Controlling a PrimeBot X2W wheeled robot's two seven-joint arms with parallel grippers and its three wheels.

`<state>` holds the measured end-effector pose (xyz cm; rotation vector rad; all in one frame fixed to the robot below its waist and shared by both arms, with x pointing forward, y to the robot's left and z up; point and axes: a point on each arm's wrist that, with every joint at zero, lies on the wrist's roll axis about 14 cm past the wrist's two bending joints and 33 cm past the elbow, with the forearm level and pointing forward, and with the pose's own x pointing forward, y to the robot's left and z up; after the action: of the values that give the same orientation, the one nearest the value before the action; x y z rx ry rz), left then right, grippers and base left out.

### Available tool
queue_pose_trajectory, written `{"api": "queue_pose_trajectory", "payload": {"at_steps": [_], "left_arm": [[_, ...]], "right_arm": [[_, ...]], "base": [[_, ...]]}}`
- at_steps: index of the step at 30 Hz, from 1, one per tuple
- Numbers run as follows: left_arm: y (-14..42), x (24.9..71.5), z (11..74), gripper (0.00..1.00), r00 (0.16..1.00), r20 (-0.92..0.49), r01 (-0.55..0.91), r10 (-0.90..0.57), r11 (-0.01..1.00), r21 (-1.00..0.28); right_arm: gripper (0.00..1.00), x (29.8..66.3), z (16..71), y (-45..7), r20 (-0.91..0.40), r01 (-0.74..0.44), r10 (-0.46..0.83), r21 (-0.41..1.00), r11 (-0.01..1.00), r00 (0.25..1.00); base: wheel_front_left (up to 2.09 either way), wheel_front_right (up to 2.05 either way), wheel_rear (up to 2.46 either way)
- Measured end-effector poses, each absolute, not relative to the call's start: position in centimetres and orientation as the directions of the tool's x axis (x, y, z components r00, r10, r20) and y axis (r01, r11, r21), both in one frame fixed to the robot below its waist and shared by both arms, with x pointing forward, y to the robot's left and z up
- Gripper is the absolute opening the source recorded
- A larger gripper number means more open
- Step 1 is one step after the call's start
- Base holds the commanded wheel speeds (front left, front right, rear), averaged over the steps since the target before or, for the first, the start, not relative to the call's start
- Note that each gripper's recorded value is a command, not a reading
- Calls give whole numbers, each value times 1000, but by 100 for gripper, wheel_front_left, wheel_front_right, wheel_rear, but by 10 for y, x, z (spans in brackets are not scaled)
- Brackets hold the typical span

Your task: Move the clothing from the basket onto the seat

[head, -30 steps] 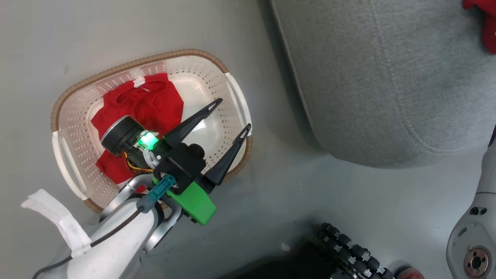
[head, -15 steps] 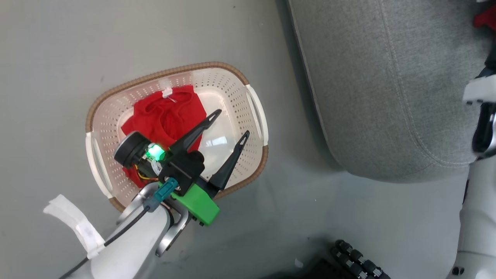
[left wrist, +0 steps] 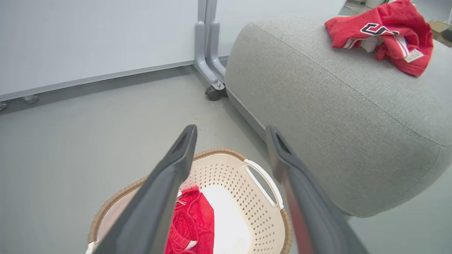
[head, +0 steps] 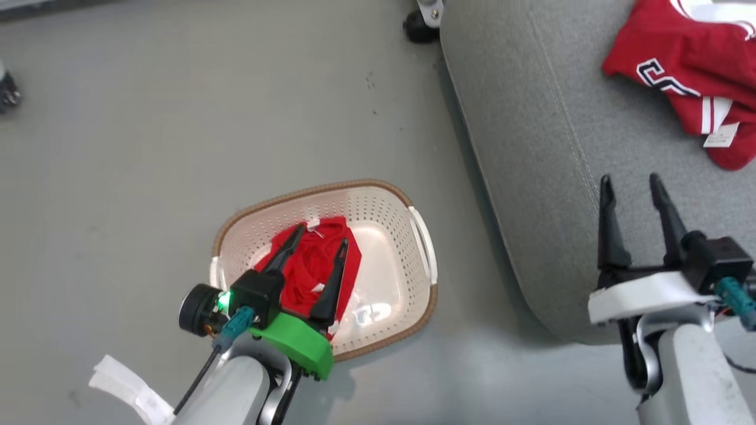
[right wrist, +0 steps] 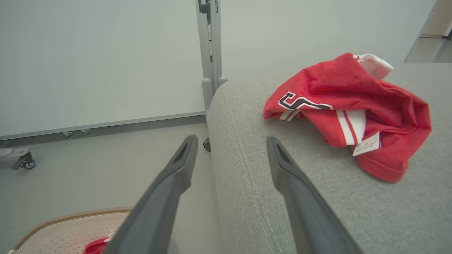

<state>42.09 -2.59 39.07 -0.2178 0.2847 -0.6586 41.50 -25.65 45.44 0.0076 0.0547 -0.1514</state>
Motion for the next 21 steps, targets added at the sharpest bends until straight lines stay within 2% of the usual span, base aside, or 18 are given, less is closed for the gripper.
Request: {"api": "queue_pose_trajectory", "payload": {"at_steps": [7,12,21], "left_arm": [[30,391,414,100,870,-190,414,-456,883,-222],[75,379,455,100,950,-81,284,-302,942,-180],[131,337,499,100,993,57,111,-105,985,-129]], "right_arm": [[100,382,468,-206,-28,24,-22,91,996,999],[100,367,496,-178,59,-60,53,125,990,997],[100,335,524,-140,147,-183,165,117,976,975]], "base": [[0,0,0],[0,0,0],[0,0,0]]}}
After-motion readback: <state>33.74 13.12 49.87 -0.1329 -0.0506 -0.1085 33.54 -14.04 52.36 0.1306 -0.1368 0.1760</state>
